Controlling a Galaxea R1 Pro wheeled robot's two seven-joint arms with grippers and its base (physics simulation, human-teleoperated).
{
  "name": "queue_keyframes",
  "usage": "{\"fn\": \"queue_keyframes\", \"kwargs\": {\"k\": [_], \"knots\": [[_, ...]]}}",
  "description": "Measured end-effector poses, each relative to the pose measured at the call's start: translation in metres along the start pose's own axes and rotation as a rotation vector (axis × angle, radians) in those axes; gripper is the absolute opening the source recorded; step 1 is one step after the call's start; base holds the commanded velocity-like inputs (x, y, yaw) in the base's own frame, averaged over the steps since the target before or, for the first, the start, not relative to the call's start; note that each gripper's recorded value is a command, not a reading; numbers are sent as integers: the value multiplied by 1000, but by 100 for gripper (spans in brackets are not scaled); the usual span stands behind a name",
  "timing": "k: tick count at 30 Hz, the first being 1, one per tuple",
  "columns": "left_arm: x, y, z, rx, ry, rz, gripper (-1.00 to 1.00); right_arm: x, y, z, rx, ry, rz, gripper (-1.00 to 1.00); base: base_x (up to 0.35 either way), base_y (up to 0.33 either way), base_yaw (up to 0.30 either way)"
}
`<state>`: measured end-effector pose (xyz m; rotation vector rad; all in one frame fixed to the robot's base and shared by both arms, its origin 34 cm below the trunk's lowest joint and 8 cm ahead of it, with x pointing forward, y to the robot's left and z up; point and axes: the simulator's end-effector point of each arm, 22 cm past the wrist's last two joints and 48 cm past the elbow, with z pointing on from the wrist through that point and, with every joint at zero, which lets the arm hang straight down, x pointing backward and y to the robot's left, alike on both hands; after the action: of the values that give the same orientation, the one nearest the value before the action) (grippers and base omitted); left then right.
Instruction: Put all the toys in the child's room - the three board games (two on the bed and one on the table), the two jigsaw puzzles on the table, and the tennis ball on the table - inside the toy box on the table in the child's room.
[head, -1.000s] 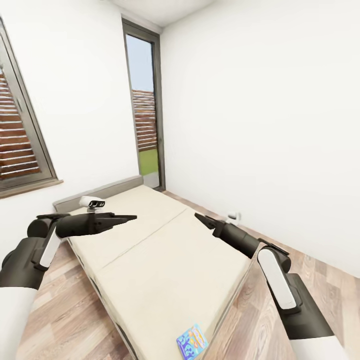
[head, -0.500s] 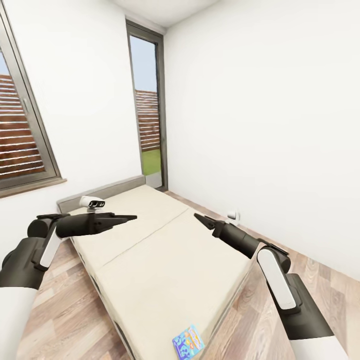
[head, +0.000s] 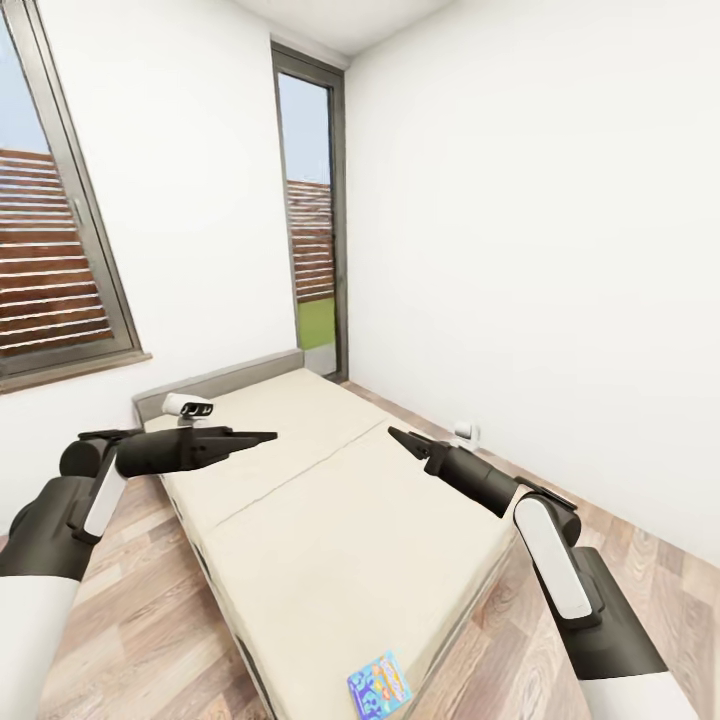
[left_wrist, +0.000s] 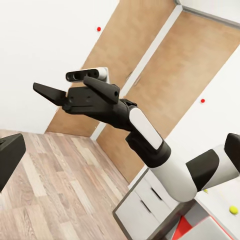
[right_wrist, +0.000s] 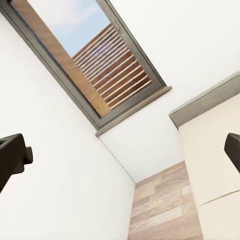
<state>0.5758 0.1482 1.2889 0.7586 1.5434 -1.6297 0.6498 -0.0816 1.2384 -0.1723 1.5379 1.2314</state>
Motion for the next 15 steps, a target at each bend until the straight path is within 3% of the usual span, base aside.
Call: {"fn": "queue_keyframes", "kwargs": {"k": [8,15], "knots": [[0,0,0,1,-2,0,100,0,1,0,-2,0,0,100,21,-32,24],[0,-1,1,2,-1,1,100,0,0,0,-1,0,0,100,69,-124,3]]}}
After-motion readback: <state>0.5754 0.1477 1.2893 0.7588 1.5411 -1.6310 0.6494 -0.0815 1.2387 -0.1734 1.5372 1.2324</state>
